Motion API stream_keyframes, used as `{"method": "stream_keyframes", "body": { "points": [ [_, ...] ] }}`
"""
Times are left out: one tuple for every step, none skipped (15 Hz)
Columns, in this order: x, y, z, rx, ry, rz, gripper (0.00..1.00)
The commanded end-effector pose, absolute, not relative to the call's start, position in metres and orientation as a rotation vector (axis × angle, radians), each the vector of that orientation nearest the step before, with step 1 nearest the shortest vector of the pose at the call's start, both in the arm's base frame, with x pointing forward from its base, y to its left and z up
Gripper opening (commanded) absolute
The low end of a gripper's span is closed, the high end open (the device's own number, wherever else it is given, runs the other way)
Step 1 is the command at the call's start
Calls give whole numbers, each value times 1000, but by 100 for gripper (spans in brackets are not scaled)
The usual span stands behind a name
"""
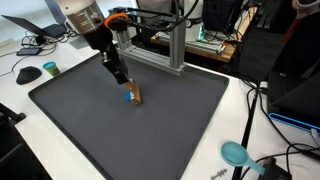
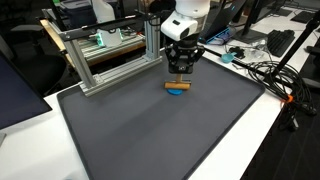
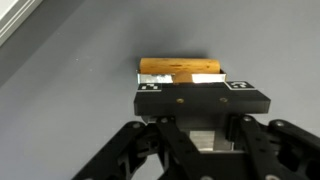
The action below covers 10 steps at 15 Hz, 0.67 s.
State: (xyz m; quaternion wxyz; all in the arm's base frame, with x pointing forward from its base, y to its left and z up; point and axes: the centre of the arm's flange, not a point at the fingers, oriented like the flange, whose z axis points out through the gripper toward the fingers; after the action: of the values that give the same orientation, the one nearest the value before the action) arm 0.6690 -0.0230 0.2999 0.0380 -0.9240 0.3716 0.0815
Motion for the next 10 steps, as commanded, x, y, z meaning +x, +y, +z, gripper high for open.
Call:
{"method": "stream_keyframes", "body": {
  "points": [
    [668, -16, 246, -2809, 1110, 371, 22],
    [667, -16, 246, -2809, 1106, 372, 22],
    [667, -17, 246, -2808, 1104, 372, 22],
    [667, -17, 246, -2808, 1105, 372, 22],
    [667, -17, 246, -2808, 1107, 371, 22],
    [667, -17, 246, -2807, 1107, 372, 22],
    [667, -17, 246, -2807, 1105, 372, 22],
    [667, -17, 246, -2807, 1104, 373, 22],
    [667, -17, 246, -2807, 1105, 374, 22],
    [667, -18, 246, -2805, 1104, 375, 22]
  ]
}}
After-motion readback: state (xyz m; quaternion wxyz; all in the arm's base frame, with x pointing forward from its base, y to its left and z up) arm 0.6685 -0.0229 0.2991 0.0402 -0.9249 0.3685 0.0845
